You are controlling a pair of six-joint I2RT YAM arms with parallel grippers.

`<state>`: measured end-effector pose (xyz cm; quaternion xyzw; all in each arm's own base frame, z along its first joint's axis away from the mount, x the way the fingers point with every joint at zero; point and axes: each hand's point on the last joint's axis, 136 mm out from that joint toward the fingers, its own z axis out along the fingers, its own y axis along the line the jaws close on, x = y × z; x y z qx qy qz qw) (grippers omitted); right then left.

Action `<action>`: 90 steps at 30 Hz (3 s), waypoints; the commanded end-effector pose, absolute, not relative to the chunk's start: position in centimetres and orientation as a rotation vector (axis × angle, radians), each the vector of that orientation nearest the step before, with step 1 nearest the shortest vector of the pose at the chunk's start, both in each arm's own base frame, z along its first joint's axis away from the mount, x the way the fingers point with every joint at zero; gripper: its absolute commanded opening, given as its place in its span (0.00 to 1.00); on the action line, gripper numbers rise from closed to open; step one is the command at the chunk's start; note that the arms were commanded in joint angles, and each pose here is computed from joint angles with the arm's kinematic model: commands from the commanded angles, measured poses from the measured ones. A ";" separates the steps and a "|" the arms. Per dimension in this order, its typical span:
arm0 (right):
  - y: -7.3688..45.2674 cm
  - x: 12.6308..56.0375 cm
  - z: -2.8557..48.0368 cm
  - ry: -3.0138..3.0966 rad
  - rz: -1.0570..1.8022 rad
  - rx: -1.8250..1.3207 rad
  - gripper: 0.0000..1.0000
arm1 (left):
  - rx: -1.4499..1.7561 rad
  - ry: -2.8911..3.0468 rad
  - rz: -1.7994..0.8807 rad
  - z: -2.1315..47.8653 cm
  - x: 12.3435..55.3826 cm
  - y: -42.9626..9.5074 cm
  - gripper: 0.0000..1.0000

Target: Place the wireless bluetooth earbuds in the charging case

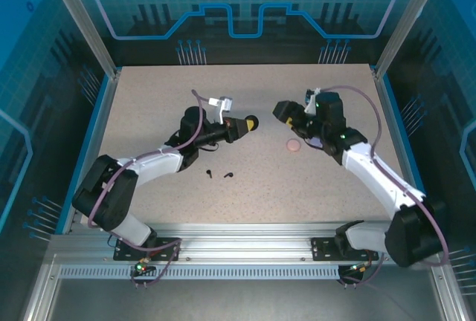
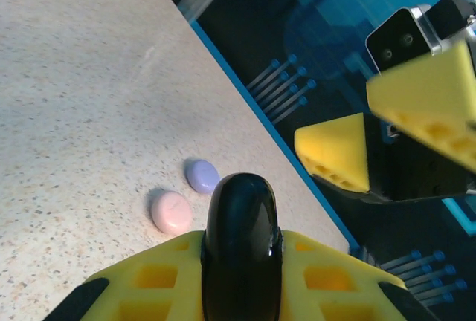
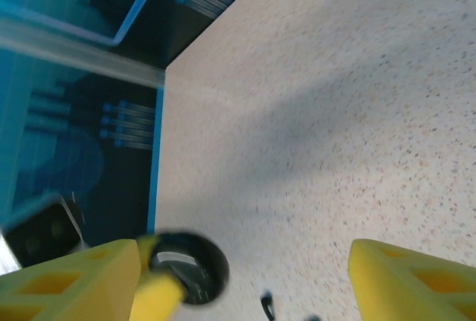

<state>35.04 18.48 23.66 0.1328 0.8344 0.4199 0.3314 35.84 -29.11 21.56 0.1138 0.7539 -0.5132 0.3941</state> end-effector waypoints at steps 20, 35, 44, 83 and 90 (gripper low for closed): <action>22.7 32.5 23.2 2.109 1.293 -0.198 0.72 | 0.540 1.892 -1.482 25.6 33.2 -31.1 0.00; 21.1 35.6 17.2 2.241 1.232 -0.022 0.66 | 0.581 1.816 -1.521 28.1 31.9 -31.2 0.00; 20.1 34.7 18.1 2.250 1.200 -0.038 0.65 | 0.584 1.822 -1.508 27.8 31.6 -31.0 0.00; 23.9 33.0 23.8 2.146 1.240 -0.297 0.44 | 0.588 1.818 -1.518 27.7 31.5 -31.2 0.00; 24.4 32.8 23.2 2.159 1.250 -0.326 0.25 | 0.585 1.814 -1.517 27.9 31.6 -31.2 0.00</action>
